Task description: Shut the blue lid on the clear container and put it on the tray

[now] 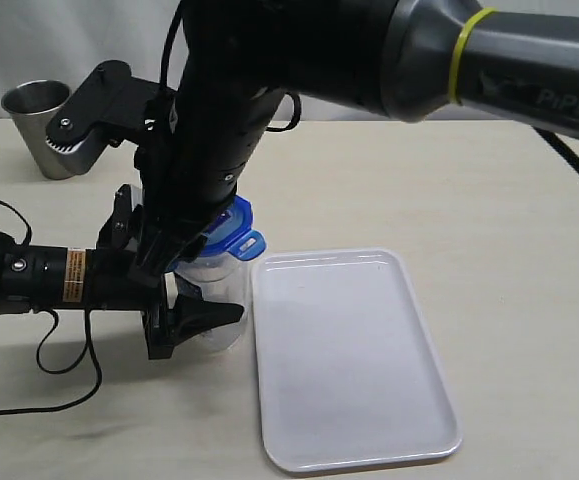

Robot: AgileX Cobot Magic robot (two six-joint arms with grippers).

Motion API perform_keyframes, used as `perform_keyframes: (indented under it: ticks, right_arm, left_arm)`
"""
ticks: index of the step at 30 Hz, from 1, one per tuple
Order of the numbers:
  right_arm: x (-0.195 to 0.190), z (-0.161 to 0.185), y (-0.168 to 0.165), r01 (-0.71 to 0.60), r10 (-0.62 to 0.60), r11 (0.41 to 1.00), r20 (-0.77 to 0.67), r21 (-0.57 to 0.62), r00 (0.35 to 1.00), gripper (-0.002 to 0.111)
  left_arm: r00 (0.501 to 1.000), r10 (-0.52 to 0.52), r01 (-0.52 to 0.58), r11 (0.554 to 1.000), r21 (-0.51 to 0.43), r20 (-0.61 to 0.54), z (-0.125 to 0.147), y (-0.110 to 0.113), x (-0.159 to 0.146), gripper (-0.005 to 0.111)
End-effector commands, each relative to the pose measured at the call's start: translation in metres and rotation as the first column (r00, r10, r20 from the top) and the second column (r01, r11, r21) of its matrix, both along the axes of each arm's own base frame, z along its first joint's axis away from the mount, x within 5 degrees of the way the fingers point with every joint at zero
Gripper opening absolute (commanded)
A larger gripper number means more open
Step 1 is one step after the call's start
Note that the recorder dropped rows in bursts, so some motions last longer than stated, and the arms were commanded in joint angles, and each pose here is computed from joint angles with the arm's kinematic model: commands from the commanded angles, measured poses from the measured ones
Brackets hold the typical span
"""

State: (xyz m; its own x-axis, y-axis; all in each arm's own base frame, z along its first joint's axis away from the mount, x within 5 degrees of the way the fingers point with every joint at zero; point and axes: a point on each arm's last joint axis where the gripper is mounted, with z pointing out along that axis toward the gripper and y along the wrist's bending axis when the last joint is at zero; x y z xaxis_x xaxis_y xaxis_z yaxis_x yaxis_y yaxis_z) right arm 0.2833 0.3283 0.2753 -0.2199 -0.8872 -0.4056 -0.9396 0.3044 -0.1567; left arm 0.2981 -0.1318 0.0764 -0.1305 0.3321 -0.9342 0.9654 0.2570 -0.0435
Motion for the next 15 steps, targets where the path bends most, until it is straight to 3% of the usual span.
perform_keyframes:
  ticks: [1, 5, 15]
  right_arm:
    - [-0.008, -0.006, 0.004, 0.052, -0.050, 0.998, 0.038, -0.048, 0.998, 0.056]
    - [-0.006, -0.008, 0.000, 0.130, -0.118, 0.986, 0.111, -0.108, 0.987, 0.056]
    - [-0.008, -0.032, -0.007, 0.126, -0.105, 0.978, 0.127, -0.167, 0.986, 0.056]
  left_arm:
    - [0.998, 0.052, -0.051, 0.997, 0.065, -0.019, -0.007, 0.004, 0.004, 0.000]
    - [0.998, 0.055, -0.054, 0.996, 0.065, -0.019, -0.007, 0.004, 0.004, 0.000]
    - [0.998, 0.060, -0.058, 0.997, 0.056, -0.019, -0.007, 0.003, 0.004, 0.000]
